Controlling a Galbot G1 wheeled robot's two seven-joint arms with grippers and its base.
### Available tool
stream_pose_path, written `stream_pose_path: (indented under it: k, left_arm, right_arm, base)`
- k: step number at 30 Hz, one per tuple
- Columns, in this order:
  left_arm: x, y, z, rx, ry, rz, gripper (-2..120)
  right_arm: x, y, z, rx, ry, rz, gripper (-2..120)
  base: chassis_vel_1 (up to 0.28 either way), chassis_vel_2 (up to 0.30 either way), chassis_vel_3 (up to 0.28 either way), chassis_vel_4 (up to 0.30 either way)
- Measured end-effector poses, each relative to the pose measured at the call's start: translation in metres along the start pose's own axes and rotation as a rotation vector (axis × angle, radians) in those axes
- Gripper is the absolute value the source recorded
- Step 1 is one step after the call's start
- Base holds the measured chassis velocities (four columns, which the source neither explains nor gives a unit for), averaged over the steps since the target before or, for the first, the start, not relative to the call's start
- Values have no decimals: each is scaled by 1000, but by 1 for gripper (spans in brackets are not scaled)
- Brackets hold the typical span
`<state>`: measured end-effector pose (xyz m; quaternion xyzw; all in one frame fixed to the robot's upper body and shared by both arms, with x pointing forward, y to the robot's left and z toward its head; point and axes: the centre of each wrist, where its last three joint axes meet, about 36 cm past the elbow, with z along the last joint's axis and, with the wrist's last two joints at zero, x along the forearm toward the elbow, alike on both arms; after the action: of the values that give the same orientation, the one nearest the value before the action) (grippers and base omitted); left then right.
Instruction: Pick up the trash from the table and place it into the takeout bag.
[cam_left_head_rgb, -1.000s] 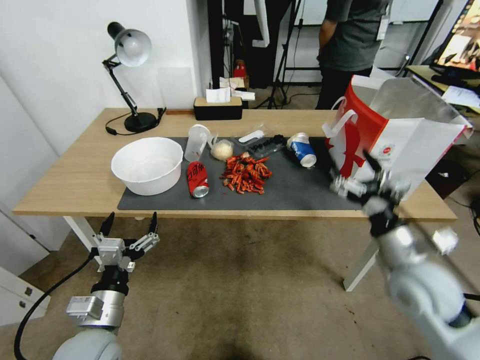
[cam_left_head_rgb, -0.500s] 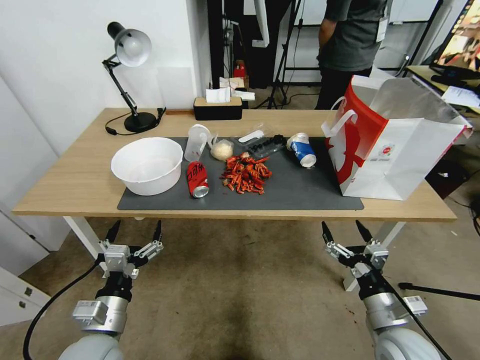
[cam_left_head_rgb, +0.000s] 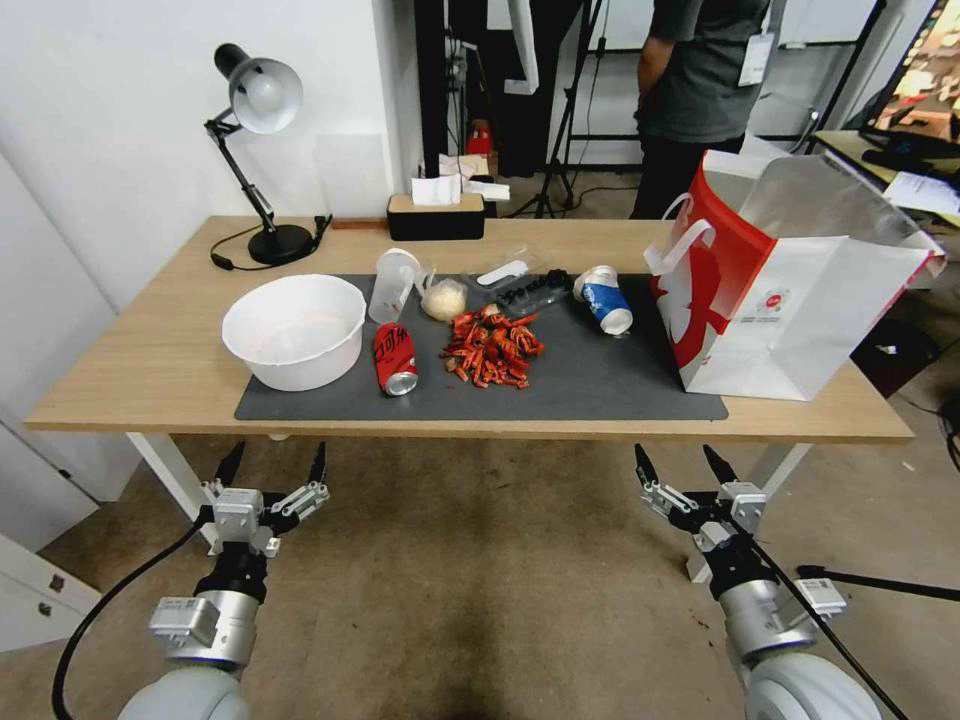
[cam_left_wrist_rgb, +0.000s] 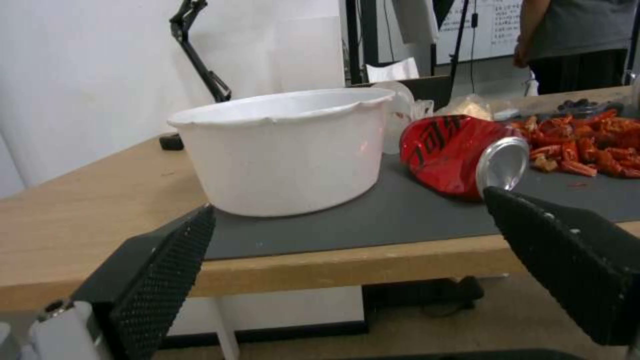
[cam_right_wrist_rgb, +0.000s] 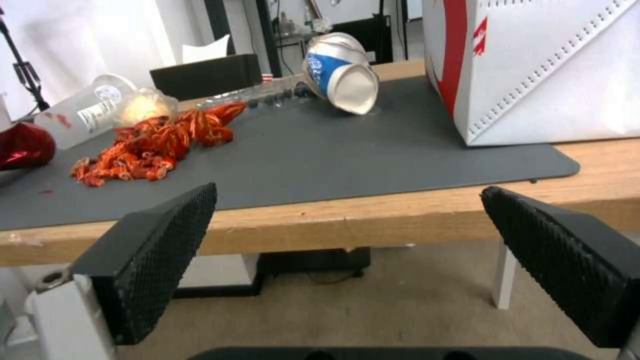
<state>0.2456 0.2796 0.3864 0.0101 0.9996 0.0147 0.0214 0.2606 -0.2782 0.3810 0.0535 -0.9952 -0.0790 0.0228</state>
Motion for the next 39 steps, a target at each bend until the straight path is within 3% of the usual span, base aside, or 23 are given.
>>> stream_pose_path:
  k: [12, 16, 19, 27, 39]
  left_arm:
    - [0, 1, 2, 7, 3, -1, 100]
    - [-1, 1, 1, 7, -1, -1, 100]
    - [-4, 2, -2, 4, -11, 3, 100]
    - [-4, 1, -3, 9, -11, -2, 100]
    - [-4, 0, -7, 10, 5, -14, 100]
  right_arm:
    - [2, 8, -10, 12, 50, 7, 100]
    - [-10, 20, -30, -7, 38, -14, 100]
    - [-42, 31, -64, -4, 16, -68, 100]
    - [-95, 41, -99, 43, 13, -168, 100]
    - [-176, 63, -124, 101, 90, -59, 100]
  base:
    - [0, 0, 0, 0]
    - [0, 0, 0, 0]
    - [0, 0, 0, 0]
    - [0, 0, 0, 0]
    - [0, 0, 0, 0]
